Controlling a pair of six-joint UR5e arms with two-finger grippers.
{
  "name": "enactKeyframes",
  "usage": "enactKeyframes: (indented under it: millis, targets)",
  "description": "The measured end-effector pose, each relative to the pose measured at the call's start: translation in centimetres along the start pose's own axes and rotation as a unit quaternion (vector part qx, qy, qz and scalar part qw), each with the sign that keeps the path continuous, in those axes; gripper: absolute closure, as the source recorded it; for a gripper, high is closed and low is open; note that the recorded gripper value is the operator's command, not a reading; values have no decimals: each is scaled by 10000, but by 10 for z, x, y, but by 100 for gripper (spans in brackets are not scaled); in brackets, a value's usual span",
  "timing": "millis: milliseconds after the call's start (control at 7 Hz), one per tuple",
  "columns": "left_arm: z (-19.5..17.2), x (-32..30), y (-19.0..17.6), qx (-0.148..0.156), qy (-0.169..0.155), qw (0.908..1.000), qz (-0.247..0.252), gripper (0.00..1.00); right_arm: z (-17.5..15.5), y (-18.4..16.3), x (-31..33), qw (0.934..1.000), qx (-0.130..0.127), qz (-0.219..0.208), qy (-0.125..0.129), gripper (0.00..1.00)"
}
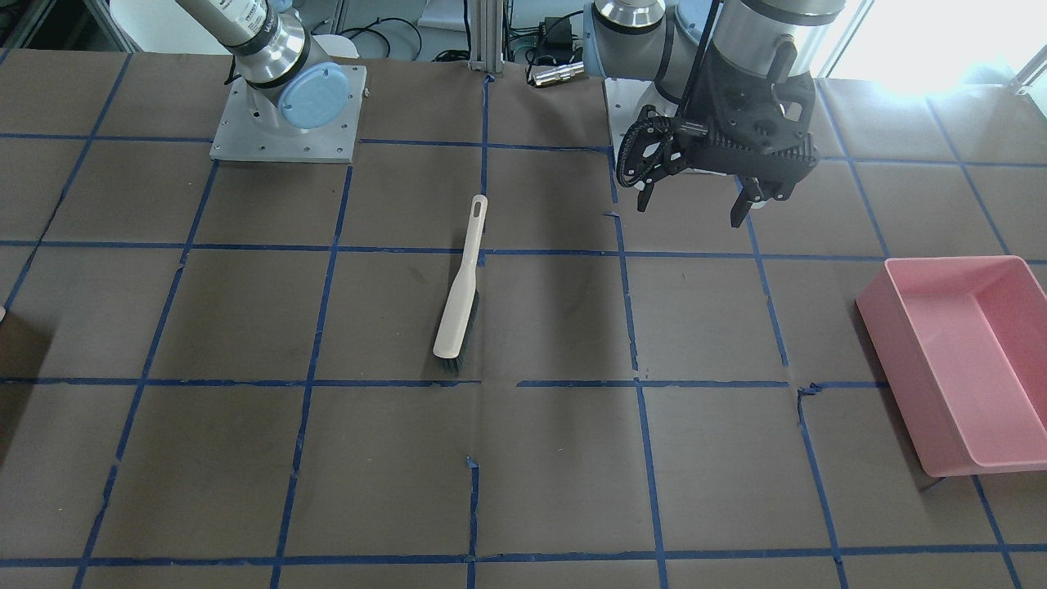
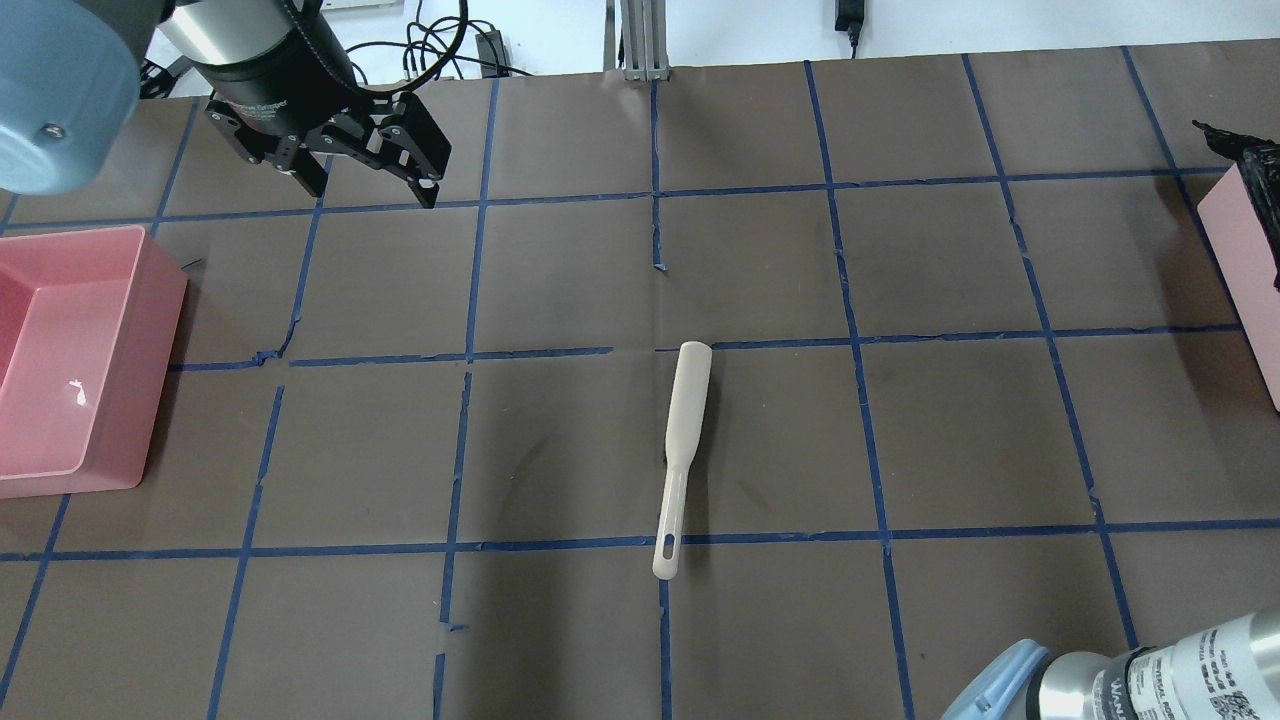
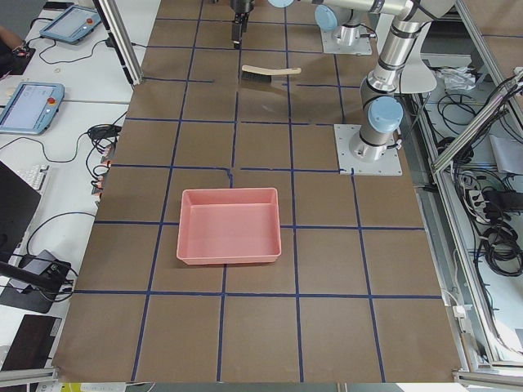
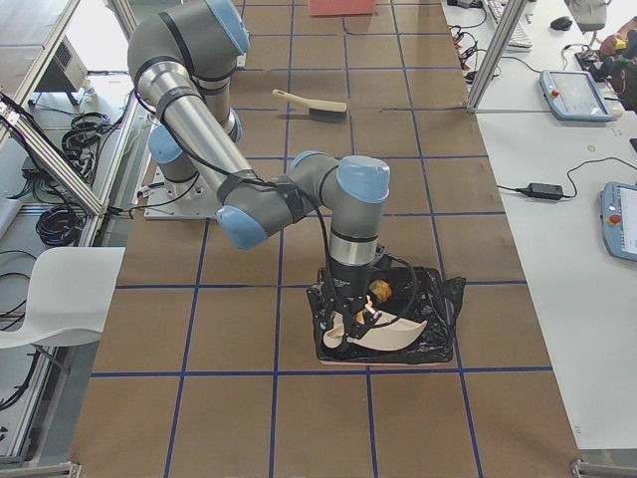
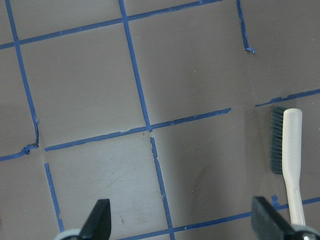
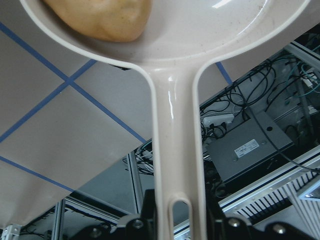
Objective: Sweep and dump trash in nearest bin
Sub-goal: 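Tip the dustpan over the black trash bin with the right gripper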
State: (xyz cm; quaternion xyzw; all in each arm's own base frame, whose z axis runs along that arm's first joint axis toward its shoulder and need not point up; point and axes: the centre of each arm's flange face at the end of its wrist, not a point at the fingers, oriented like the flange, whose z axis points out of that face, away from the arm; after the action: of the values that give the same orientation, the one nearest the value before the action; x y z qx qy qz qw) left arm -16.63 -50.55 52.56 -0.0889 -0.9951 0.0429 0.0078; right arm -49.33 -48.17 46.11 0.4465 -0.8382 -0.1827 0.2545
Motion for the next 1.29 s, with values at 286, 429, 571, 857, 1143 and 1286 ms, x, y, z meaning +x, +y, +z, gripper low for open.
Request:
enactKeyframes:
  millis: [286, 429, 571, 857, 1143, 1286]
  targets:
    - [0, -1, 2, -52, -24, 10000, -10, 0, 10, -7, 9, 9995, -178, -119, 239, 100]
    - [1, -1, 4, -132, -29, 9999, 0, 0, 5, -11, 12, 9989, -303, -200, 299, 100]
    - [1, -1, 6, -172, -31, 9998, 7, 0, -4, -19, 16, 9981, -405, -315, 338, 100]
    - [2, -1, 7, -207, -28, 9998, 17, 0, -28, -19, 17, 9974, -423, -340, 475, 100]
    - [3, -1, 7, -216, -25, 9998, 22, 0, -70, -6, 8, 9977, -129, -120, 649, 100]
    - [2, 0, 7, -208, -23, 9998, 27, 0, -87, -4, 2, 9978, 111, 64, 654, 100]
